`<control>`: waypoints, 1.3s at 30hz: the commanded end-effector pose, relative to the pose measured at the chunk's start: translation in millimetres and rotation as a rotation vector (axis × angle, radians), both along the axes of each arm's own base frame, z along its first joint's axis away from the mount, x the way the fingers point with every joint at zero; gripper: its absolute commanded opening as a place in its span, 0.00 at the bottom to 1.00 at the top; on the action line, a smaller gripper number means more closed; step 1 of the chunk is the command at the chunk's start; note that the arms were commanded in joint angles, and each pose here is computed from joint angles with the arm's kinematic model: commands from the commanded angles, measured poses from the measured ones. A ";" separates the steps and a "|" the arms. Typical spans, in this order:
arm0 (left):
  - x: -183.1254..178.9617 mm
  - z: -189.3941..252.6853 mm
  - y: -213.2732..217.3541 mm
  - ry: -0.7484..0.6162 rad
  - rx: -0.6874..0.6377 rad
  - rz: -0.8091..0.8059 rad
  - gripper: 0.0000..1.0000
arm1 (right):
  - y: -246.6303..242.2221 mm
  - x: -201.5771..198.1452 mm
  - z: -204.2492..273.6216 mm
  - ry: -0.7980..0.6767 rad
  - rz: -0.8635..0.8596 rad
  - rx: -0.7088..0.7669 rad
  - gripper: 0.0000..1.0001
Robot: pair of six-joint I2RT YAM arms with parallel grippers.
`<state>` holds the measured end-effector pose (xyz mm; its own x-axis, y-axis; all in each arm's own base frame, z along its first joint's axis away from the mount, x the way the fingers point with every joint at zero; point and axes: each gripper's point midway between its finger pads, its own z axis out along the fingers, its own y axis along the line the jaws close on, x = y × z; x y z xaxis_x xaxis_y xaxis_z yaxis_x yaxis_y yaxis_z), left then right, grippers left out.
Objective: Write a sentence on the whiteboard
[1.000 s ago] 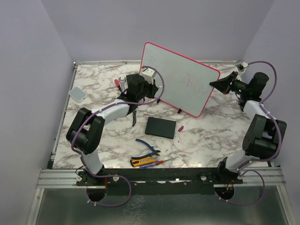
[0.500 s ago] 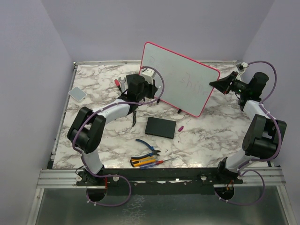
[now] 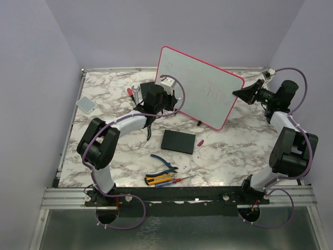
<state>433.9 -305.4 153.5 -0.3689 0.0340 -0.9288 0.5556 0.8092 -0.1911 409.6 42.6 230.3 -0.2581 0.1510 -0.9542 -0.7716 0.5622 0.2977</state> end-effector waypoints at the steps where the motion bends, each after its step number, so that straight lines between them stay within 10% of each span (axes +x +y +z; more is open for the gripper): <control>1: 0.9 -2.2 -10.1 -0.006 -0.002 -0.027 0.00 | 7.0 0.6 -19.2 0.038 0.014 -0.008 0.01; 39: -4.8 -50.6 4.4 0.089 0.103 0.012 0.00 | 8.9 1.4 -20.3 0.045 0.015 -0.014 0.01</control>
<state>423.7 -303.2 116.7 -0.4494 0.1091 -0.8867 0.5503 0.8157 -0.1785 409.9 43.3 230.4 -0.2642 0.1516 -0.9525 -0.7697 0.5619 0.3030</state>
